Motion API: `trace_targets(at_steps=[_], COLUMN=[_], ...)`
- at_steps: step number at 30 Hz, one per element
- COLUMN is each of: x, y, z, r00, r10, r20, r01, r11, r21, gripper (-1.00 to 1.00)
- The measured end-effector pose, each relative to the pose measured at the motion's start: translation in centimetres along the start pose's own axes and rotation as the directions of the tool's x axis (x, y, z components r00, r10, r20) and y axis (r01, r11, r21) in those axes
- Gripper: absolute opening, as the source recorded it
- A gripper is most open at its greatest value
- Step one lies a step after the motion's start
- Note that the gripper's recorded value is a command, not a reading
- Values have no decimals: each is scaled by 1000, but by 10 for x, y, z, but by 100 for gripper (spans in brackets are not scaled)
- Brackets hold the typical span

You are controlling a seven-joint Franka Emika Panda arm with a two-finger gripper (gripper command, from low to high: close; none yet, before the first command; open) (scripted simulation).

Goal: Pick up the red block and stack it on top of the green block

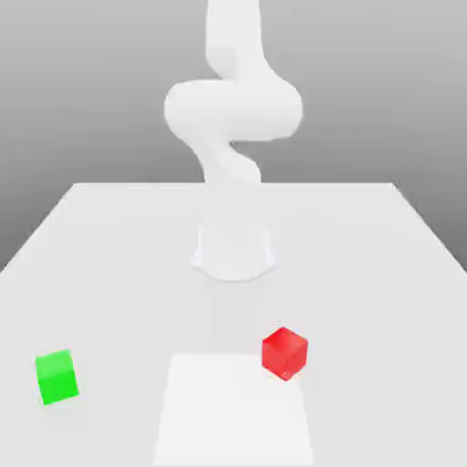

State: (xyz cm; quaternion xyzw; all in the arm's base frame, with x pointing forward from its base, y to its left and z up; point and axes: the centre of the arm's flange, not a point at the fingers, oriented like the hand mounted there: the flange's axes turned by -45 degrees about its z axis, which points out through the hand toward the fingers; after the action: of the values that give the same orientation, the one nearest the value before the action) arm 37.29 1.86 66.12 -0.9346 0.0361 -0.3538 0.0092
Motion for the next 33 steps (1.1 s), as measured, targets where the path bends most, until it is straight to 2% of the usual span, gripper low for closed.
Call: trace_targets(at_steps=[9, 13, 17, 21, 33], x=[-121, -205, -310, -339, -361], y=[-37, -40, -41, -46, -54], z=[195, 256, 301, 312, 333], r00=[908, 798, 626, 558, 509], r10=[296, 450, 617, 653, 656], r20=[298, 401, 477, 512, 557], r01=[-266, -375, -465, -495, -515], r11=[954, 891, 786, 757, 751], r21=[-136, -254, -406, -427, -414], gripper=[0, 0, 0, 0, 0])
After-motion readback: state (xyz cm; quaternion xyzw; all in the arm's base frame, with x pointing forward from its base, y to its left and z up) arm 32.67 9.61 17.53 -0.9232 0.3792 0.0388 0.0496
